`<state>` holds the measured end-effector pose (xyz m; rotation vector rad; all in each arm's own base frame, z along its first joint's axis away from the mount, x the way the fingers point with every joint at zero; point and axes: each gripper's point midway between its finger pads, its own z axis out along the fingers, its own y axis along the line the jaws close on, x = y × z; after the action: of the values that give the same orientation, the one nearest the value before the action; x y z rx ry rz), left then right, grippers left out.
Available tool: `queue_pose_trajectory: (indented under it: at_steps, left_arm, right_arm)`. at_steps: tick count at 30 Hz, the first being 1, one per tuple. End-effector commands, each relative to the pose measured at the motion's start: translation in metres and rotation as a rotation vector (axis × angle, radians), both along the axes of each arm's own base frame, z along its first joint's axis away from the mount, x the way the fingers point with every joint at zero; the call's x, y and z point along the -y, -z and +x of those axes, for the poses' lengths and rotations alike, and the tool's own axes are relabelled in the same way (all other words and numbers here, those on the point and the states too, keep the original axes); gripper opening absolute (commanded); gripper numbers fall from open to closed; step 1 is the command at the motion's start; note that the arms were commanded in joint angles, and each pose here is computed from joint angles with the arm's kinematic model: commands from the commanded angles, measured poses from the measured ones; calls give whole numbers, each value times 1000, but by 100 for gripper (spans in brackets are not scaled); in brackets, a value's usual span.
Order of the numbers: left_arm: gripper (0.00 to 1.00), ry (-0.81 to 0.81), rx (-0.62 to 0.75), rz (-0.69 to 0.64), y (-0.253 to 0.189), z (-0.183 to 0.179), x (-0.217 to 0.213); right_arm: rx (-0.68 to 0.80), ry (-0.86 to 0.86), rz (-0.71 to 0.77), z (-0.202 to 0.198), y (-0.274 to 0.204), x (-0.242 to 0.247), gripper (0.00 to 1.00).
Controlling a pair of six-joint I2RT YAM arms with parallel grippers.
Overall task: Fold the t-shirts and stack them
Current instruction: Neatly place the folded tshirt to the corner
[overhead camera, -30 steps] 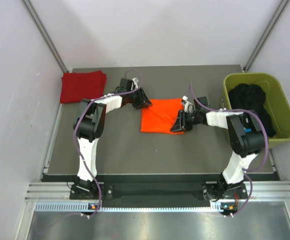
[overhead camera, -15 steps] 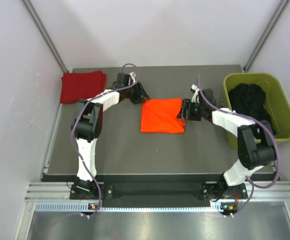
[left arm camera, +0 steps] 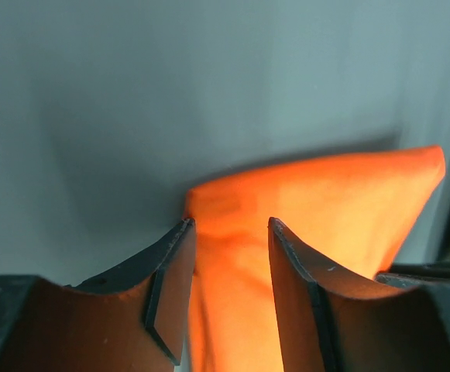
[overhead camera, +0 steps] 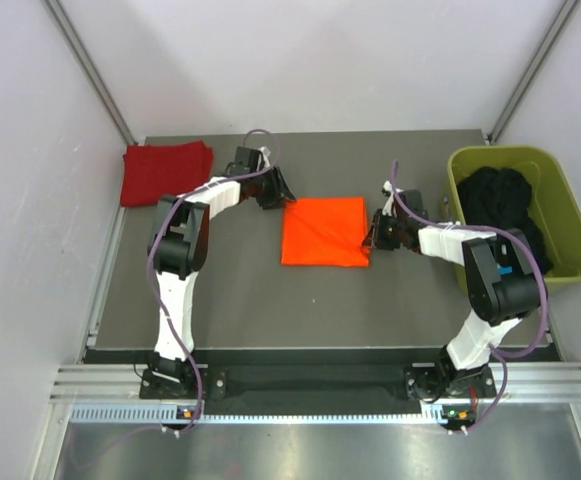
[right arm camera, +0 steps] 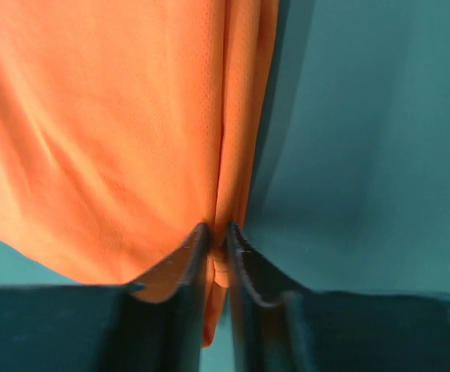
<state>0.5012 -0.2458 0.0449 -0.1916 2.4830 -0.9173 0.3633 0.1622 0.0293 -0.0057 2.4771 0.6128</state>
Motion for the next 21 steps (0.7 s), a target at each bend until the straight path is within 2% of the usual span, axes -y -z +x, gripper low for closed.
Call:
queue_pose_trajectory:
  at_steps: [1, 4, 8, 11, 13, 21]
  left_arm:
    - [47, -43, 6, 56, 10, 7, -21]
    - [47, -44, -3, 45, 13, 5, -23]
    - [48, -33, 9, 36, 2, 4, -23]
    - [49, -16, 23, 44, -20, -4, -28]
    - [54, -9, 58, 67, -38, -11, -33]
    - [56, 116, -59, 2, -13, -79, -27]
  right_arm:
    - [45, 28, 57, 9, -3, -3, 12]
    - [23, 37, 70, 5, 5, -3, 7]
    - [20, 44, 97, 4, 5, -5, 6]
    - [28, 40, 109, 7, 1, -7, 11]
    - [24, 42, 113, 9, 2, -6, 18]
    - [2, 21, 146, 3, 8, -11, 20]
